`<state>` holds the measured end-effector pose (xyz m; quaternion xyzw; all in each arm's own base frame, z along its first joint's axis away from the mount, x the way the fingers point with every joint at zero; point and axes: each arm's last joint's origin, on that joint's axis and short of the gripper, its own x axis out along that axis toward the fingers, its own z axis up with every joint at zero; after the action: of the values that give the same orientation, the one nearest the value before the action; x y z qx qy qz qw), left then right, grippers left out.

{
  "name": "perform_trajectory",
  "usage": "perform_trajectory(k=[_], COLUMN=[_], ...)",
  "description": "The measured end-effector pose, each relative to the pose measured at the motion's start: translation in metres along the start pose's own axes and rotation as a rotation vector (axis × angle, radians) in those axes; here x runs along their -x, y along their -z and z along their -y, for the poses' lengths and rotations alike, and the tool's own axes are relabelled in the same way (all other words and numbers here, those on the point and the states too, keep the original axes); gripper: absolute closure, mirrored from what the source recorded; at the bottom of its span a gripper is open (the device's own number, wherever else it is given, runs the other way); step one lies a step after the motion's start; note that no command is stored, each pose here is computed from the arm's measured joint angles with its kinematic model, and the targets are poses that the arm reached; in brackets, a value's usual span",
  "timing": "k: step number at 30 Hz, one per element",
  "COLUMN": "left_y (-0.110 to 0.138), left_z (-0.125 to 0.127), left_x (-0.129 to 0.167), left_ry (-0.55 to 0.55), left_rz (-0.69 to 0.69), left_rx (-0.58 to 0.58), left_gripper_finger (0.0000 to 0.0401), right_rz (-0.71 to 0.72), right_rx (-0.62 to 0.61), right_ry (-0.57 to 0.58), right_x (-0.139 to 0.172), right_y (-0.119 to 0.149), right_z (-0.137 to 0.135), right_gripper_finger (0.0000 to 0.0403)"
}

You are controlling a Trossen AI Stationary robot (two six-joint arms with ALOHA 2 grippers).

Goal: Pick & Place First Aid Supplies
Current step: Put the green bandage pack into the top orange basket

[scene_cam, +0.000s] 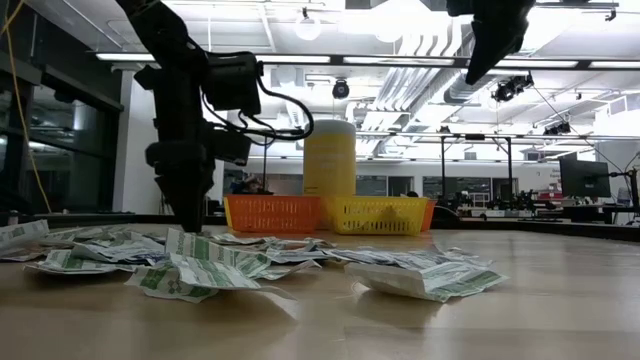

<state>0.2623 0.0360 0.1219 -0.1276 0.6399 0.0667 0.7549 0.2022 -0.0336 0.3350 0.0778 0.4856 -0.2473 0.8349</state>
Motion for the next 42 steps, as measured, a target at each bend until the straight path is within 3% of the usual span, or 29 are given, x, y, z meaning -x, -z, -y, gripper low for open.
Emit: perform_trajectory(k=[13, 18, 23, 26, 30, 42], left_y=[0.000, 0.000, -0.002, -0.014, -0.016, -0.042], left_z=[-0.001, 0.001, 0.006, 0.009, 0.010, 0.029], left_x=[0.000, 0.006, 0.033, 0.062, 0.088, 0.183], left_ry=[-0.024, -0.017, 0.022, 0.037, 0.028, -0.033], left_rz=[0.003, 0.020, 0.070, 0.230, 0.328, 0.927], left_rx=[0.125, 0.162, 0.177, 0.187, 0.209, 0.237], left_gripper_finger=[0.0392, 0.0398, 0.0400, 0.0400, 0.0401, 0.0401], right_rz=[0.023, 0.022, 0.020, 0.031, 0.083, 0.326], right_rx=[0.050, 0.041, 0.041, 0.011, -0.029, -0.052], right_ry=[0.006, -0.001, -0.011, -0.024, -0.080, -0.267], right_x=[0.004, 0.005, 0.005, 0.005, 0.005, 0.002], right_y=[0.004, 0.004, 0.004, 0.003, -0.003, -0.036], right_z=[-0.013, -0.014, -0.014, -0.015, -0.018, -0.035], right_gripper_finger=[0.0402, 0.0402, 0.0403, 0.0402, 0.0402, 0.0396])
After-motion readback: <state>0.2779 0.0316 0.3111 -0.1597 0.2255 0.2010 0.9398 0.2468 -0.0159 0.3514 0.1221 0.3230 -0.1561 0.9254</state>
